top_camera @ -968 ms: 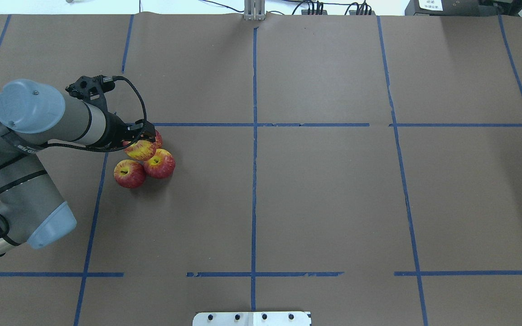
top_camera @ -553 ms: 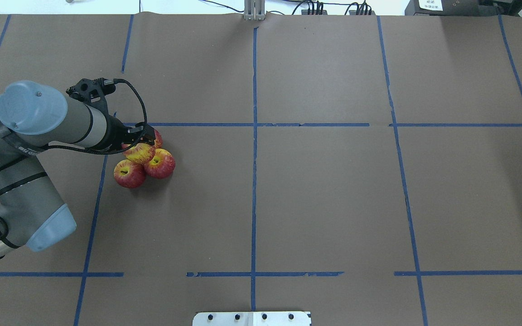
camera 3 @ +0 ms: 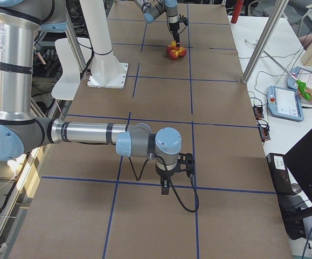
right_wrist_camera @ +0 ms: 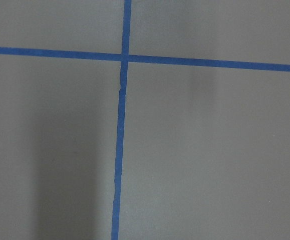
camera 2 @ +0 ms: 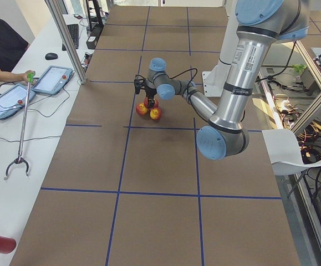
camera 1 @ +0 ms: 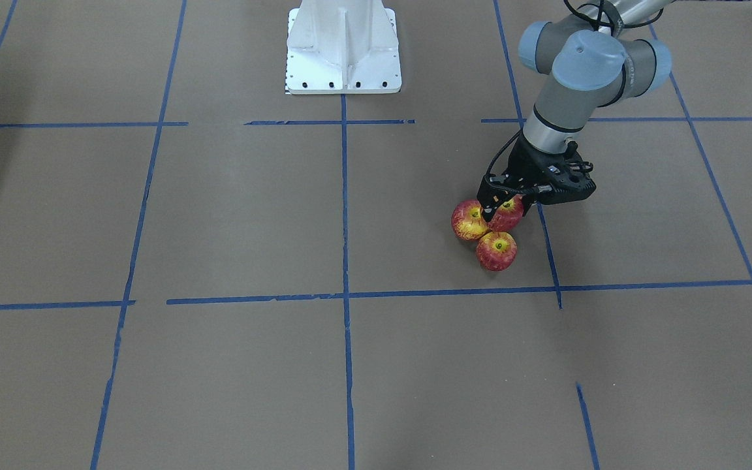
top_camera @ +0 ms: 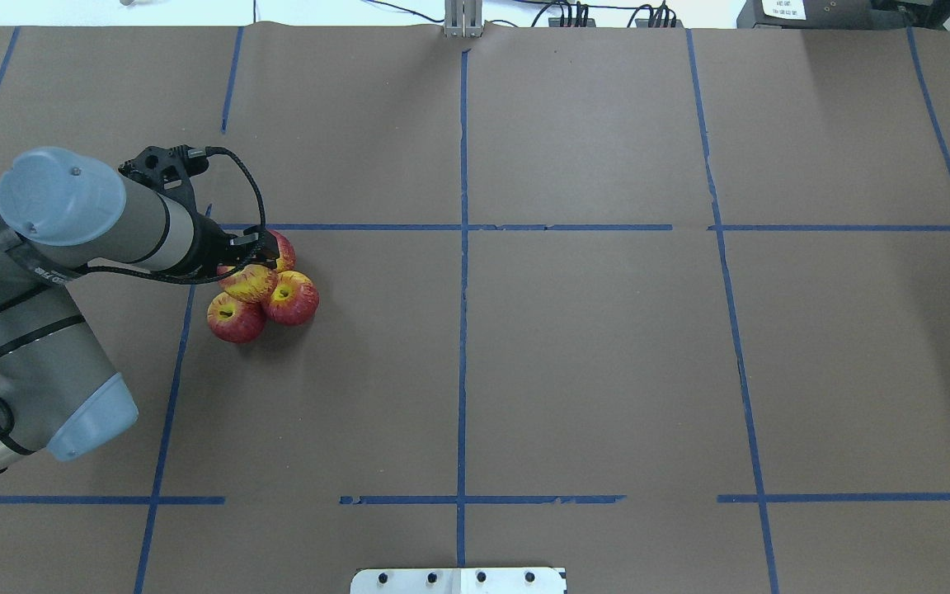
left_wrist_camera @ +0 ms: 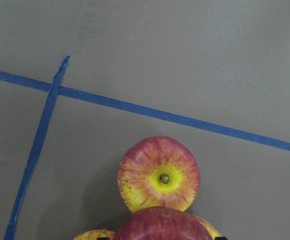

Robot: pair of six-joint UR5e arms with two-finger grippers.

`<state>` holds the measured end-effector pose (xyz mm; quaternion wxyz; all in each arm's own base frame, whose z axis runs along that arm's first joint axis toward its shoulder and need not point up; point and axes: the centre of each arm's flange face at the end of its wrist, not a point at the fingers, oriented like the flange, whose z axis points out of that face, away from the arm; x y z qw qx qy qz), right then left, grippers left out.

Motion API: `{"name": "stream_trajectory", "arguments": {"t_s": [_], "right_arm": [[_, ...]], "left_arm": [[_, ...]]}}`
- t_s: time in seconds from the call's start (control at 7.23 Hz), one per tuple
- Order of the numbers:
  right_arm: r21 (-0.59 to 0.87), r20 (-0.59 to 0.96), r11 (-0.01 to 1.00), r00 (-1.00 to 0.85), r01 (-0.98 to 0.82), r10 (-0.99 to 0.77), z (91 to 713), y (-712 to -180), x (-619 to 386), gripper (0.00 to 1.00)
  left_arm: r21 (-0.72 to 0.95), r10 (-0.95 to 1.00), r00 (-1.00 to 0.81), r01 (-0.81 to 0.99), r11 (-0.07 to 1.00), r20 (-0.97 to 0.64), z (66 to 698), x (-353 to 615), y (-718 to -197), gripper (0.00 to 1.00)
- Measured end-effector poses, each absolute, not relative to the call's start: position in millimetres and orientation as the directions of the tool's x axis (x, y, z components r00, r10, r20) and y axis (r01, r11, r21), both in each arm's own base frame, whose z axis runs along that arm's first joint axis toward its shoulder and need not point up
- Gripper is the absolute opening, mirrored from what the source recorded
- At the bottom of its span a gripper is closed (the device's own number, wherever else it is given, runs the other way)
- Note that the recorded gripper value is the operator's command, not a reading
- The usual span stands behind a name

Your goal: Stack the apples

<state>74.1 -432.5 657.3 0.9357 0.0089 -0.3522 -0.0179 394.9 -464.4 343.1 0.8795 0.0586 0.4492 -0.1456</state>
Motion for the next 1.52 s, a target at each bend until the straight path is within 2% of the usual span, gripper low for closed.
{"name": "stream_trajectory", "arguments": {"t_s": [0.14, 0.97, 1.24, 1.52], "right_arm": [[0.029, 0.659, 0.999, 0.751, 0.027, -0.04, 657, -433, 74, 1.0], [0.03, 0.659, 0.999, 0.751, 0.027, -0.04, 657, -433, 74, 1.0], [0.029, 0.658, 0.999, 0.752, 0.027, -0.04, 657, -433, 74, 1.0], [0.028, 0.659, 0.999, 0.751, 0.027, -0.039, 658, -432, 74, 1.0]], "left_arm": [[-0.029, -0.204, 0.557, 0.308, 0.951, -0.805, 345, 396, -464, 0.99], [-0.006, -0.183, 0.544, 0.311, 0.95, -0.819, 330, 382, -464, 1.0], [0.105, -0.089, 0.595, 0.283, 0.953, -0.799, 333, 329, -471, 1.0], [0.23, 0.064, 0.672, 0.161, 0.96, -0.737, 380, 235, -477, 1.0]]}}
